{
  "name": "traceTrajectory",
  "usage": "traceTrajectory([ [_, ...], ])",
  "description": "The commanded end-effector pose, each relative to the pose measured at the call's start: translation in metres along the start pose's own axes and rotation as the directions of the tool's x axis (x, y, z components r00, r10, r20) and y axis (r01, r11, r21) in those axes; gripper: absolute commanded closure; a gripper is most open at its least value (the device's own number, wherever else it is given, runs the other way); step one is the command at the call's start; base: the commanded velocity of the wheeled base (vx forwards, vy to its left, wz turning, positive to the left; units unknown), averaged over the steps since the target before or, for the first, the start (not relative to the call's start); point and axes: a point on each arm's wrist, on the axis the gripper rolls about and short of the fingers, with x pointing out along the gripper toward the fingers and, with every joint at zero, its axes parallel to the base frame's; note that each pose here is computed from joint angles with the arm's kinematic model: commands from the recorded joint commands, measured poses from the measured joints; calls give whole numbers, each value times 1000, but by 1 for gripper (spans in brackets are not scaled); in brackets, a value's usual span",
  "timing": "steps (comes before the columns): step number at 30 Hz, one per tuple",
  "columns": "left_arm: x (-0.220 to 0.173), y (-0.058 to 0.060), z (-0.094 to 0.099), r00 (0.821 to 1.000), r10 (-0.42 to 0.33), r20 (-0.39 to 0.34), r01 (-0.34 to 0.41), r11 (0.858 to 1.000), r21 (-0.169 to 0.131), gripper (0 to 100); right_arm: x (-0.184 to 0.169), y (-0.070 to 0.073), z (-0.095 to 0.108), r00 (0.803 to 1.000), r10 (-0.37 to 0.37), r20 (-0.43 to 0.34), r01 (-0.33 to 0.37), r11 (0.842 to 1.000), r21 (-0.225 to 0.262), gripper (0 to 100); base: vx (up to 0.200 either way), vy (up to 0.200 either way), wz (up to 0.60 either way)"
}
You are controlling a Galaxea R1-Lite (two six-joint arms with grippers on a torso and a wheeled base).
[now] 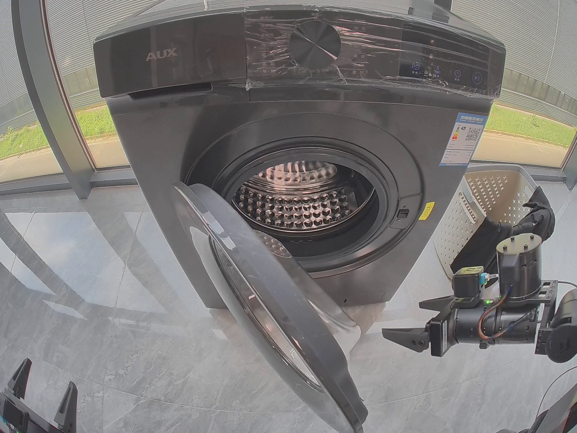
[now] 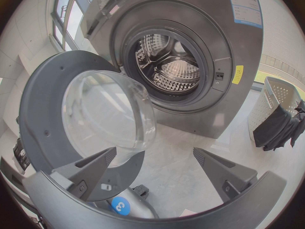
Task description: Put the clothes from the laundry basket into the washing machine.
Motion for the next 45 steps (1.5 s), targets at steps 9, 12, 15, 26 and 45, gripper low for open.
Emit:
traceTrajectory([
  [9, 0, 0, -4, 1000, 1, 2, -1, 1000, -1, 0, 58, -16, -5, 999, -36, -13, 36, 999, 11, 0, 0, 0, 0],
  [12, 0, 0, -4, 1000, 1, 2, -1, 1000, -1, 0, 64, -16, -8, 999, -34, -21, 34, 999, 9, 0, 0, 0, 0],
  [15, 0, 0, -4, 1000, 1, 2, -1, 1000, -1, 0, 69, -11, -11, 999, -17, -31, 17, 1000, -1, 0, 0, 0, 0],
  [26, 0, 0, -4, 1000, 1, 2, -1, 1000, 0, 0, 62, 23, -11, 997, 78, -18, -78, 997, -21, 0, 0, 0, 0],
  [45, 0, 0, -4, 1000, 1, 2, -1, 1000, 0, 0, 108, 28, 11, 988, 119, 97, -119, 993, 1, 0, -63, 0, 0],
])
